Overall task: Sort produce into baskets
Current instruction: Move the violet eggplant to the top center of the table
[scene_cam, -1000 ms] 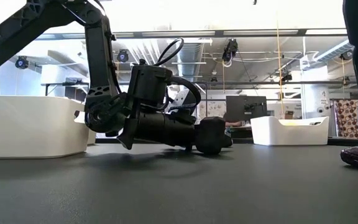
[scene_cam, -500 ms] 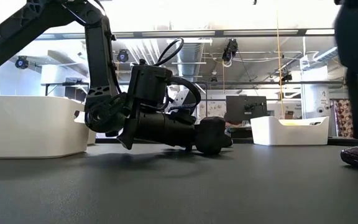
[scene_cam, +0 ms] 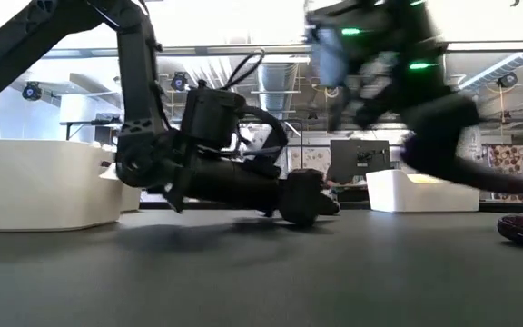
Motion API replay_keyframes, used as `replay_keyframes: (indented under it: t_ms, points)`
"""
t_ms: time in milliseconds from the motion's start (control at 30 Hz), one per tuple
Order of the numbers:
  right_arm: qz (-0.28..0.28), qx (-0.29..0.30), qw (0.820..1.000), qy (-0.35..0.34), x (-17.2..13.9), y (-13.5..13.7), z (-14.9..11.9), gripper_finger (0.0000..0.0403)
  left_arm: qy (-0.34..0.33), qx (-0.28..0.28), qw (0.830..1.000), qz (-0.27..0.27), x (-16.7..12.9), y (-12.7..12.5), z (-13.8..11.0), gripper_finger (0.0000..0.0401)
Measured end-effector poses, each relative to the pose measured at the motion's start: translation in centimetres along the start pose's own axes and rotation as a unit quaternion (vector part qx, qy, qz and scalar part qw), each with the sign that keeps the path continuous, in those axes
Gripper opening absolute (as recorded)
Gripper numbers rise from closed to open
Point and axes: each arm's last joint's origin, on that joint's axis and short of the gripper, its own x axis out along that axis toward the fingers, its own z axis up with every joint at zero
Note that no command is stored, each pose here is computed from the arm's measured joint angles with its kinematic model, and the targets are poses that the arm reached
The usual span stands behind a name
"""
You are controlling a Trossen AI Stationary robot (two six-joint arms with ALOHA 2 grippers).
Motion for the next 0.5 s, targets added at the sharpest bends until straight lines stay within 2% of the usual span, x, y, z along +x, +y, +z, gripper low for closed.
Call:
replay_keyframes:
  t_ms: [133,267,500]
  points:
    - [-0.004,0.011,0.997,-0.072,-0.9,-4.1,3.9,0.0162,0.009,0.024,1.0,0.01,-2.5,1.0,1.3,0.0276]
    - [0.028,0.035,0.987,-0.152,-0.9,-7.6,7.4,0.0159,-0.01,0.008,0.999,0.031,-5.3,2.8,3.3,0.0276]
    - [0.111,0.05,0.945,-0.303,-0.8,-9.9,12.0,0.0167,-0.028,-0.023,0.999,0.012,-7.3,3.7,4.5,0.0276]
